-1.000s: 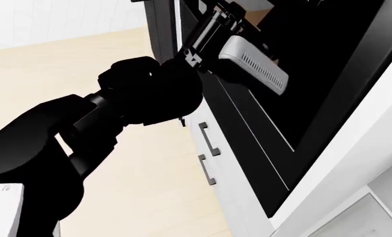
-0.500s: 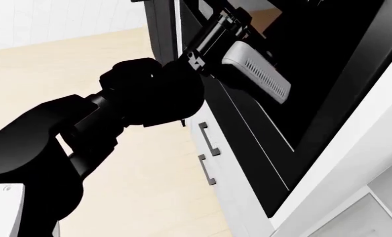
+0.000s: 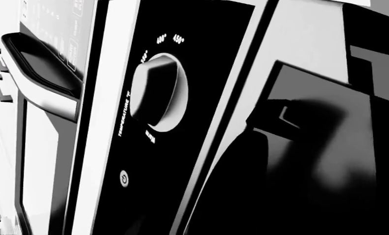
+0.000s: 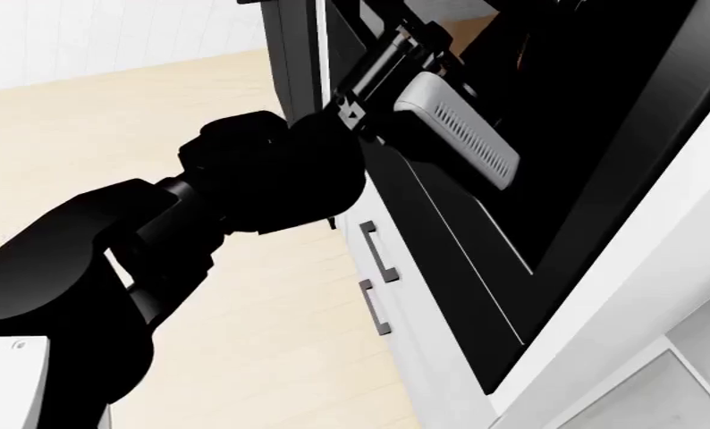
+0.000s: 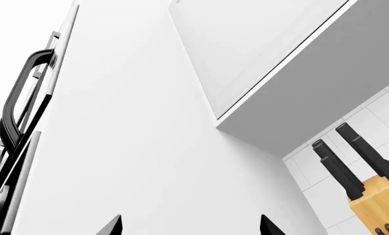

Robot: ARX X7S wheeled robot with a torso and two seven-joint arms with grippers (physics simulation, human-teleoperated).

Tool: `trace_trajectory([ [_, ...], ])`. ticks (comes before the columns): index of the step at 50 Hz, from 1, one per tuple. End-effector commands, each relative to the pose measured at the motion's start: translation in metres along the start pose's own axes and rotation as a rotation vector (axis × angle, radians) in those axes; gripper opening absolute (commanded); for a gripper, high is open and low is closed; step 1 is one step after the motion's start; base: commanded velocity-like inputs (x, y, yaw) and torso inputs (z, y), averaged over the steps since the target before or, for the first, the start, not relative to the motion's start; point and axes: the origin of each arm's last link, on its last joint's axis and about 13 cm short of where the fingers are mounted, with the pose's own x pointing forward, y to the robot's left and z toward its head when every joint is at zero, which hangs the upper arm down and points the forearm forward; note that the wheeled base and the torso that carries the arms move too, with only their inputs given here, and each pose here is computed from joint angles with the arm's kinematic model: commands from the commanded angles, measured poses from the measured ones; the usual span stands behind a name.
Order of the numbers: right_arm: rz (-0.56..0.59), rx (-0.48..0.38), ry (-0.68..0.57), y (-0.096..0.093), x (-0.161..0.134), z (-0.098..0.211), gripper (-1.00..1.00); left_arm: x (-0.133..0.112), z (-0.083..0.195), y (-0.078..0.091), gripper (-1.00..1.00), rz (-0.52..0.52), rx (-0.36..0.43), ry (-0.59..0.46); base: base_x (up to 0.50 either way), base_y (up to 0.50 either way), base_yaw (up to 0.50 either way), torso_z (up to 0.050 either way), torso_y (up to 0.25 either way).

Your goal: Open the oven door

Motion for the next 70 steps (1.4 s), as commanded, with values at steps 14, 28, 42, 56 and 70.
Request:
trace_trajectory([
  [14, -0.003, -0.001, 0.000, 0.000, 0.001, -0.002, 1.00, -0.004, 0.000, -0.002, -1.00, -0.025, -0.043, 0.017, 0.00, 0.00, 0.00, 0.000, 0.000],
  [28, -0.004, -0.001, -0.001, 0.000, 0.002, -0.002, 1.00, -0.005, -0.001, -0.002, -1.00, -0.021, -0.047, 0.022, 0.00, 0.00, 0.00, 0.000, -0.001],
  [42, -0.003, -0.001, -0.002, 0.000, 0.001, -0.001, 1.00, -0.006, -0.003, 0.001, -1.00, -0.007, -0.024, 0.023, 0.00, 0.00, 0.00, 0.000, -0.001],
  [56, -0.002, 0.000, -0.004, 0.000, 0.001, 0.000, 1.00, -0.013, -0.004, 0.000, -1.00, 0.029, -0.006, 0.039, 0.00, 0.00, 0.00, 0.000, -0.001],
  [70, -0.002, -0.001, -0.005, 0.000, 0.001, 0.000, 1.00, -0.019, 0.009, 0.010, -1.00, 0.043, 0.024, 0.045, 0.00, 0.00, 0.00, 0.000, -0.001],
])
